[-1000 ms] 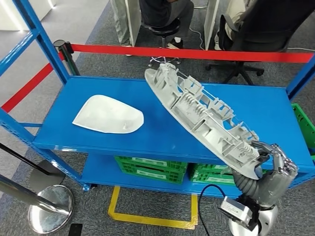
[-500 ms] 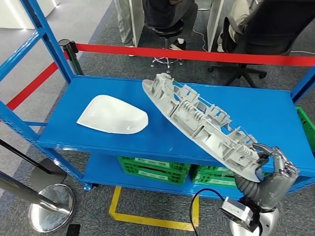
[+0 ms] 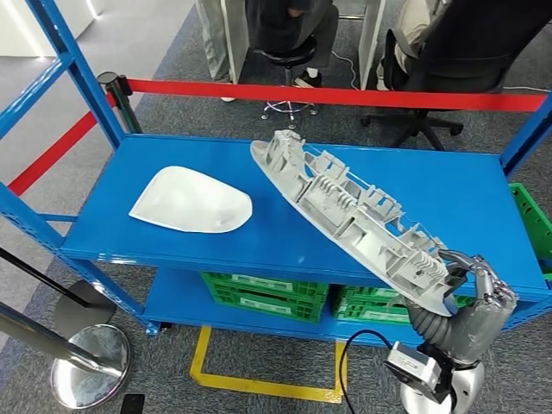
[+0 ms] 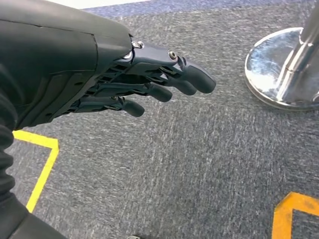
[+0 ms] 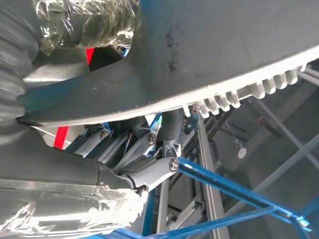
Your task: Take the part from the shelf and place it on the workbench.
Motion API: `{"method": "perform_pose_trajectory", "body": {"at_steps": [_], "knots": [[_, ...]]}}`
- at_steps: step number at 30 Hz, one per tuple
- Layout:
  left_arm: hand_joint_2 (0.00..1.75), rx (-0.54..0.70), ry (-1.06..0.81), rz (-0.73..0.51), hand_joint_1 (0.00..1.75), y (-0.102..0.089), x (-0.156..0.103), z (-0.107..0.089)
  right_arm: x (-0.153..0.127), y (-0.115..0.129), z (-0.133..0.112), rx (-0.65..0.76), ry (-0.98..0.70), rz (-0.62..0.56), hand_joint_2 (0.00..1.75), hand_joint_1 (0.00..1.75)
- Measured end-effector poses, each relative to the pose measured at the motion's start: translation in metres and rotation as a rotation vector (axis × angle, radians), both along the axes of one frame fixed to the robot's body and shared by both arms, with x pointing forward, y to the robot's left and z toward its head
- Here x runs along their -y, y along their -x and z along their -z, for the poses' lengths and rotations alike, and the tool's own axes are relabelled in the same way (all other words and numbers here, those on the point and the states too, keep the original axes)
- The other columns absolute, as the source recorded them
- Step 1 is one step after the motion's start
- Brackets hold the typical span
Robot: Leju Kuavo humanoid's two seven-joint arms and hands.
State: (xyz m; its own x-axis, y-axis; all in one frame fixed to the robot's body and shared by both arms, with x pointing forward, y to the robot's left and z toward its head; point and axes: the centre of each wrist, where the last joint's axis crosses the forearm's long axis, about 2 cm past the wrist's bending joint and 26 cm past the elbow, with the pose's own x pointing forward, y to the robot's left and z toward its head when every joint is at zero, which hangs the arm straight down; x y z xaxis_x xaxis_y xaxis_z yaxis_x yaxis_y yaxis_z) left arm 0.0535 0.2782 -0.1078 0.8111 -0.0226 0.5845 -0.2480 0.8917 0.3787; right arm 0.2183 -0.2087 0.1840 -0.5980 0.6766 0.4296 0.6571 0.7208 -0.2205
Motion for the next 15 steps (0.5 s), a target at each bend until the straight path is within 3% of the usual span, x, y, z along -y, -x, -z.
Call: {"method": "perform_pose_trajectory", "body": {"at_steps": [15], "knots": [[1.75,-0.002,0.002,0.0,0.0,0.0008,0.0012,0.0001,0.0,0.0001,0.0008,-0.003,-0.001,-0.001,1.75,1.75]]}}
